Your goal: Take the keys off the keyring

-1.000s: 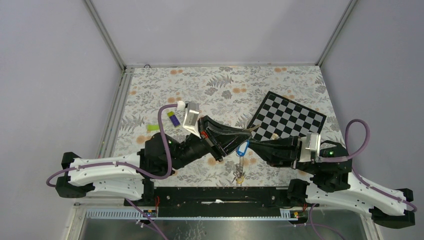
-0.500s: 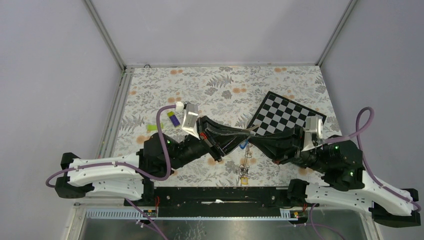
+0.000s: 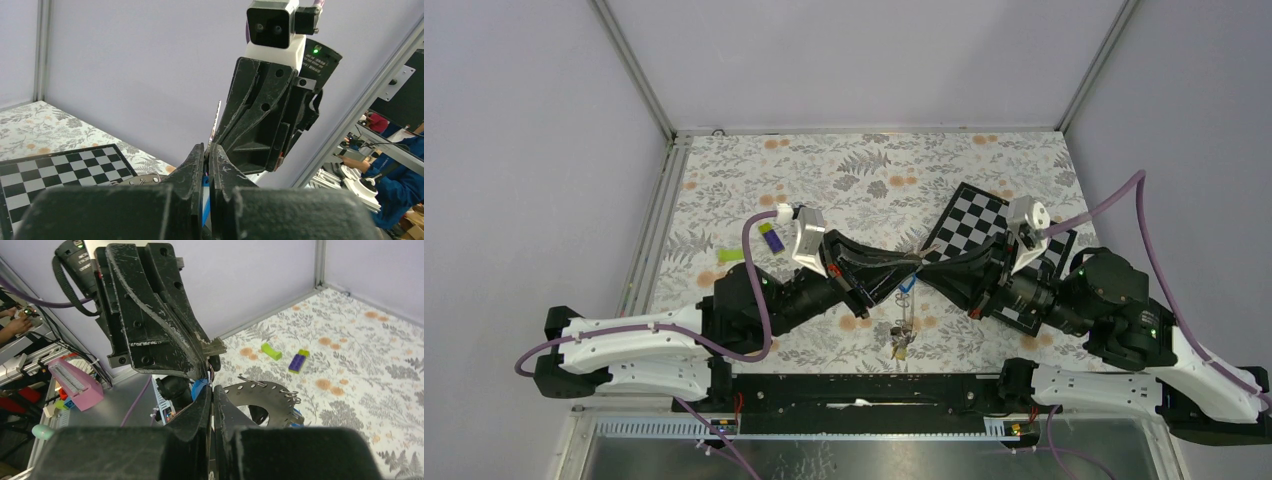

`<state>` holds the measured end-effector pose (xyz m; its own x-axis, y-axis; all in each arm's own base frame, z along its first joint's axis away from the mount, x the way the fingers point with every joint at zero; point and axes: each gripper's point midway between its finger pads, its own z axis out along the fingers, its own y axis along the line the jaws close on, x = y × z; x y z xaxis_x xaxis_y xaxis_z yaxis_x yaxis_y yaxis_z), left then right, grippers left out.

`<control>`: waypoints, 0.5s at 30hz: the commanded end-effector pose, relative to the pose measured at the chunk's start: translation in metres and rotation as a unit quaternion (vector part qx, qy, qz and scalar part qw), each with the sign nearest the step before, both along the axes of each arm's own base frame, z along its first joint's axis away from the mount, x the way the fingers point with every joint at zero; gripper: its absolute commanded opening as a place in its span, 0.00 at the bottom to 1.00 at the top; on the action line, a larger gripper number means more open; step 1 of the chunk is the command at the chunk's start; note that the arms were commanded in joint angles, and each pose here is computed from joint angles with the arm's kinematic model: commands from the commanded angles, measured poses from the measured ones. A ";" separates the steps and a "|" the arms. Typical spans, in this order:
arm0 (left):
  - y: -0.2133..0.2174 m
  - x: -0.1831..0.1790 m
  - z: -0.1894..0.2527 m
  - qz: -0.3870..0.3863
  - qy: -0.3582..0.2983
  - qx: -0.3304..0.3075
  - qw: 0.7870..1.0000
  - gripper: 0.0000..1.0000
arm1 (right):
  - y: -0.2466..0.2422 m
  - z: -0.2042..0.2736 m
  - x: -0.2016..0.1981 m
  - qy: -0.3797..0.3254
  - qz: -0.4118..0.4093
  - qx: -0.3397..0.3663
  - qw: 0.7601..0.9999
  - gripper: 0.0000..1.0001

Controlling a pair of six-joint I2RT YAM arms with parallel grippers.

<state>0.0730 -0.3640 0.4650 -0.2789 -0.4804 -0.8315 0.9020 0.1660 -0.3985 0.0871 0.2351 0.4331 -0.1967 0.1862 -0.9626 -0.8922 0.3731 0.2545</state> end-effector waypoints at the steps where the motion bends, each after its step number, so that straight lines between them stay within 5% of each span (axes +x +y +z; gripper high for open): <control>1: -0.011 -0.017 -0.004 -0.041 -0.011 0.017 0.999 0.00 | -0.008 0.020 0.022 0.038 -0.071 0.016 0.997 0.02; 9: -0.017 -0.018 -0.008 -0.045 -0.010 0.024 0.999 0.00 | 0.003 0.009 0.028 0.079 -0.084 -0.004 0.993 0.24; 15: -0.010 -0.019 0.000 -0.045 -0.004 0.004 0.999 0.00 | -0.008 0.015 0.025 0.032 -0.076 0.045 0.996 0.38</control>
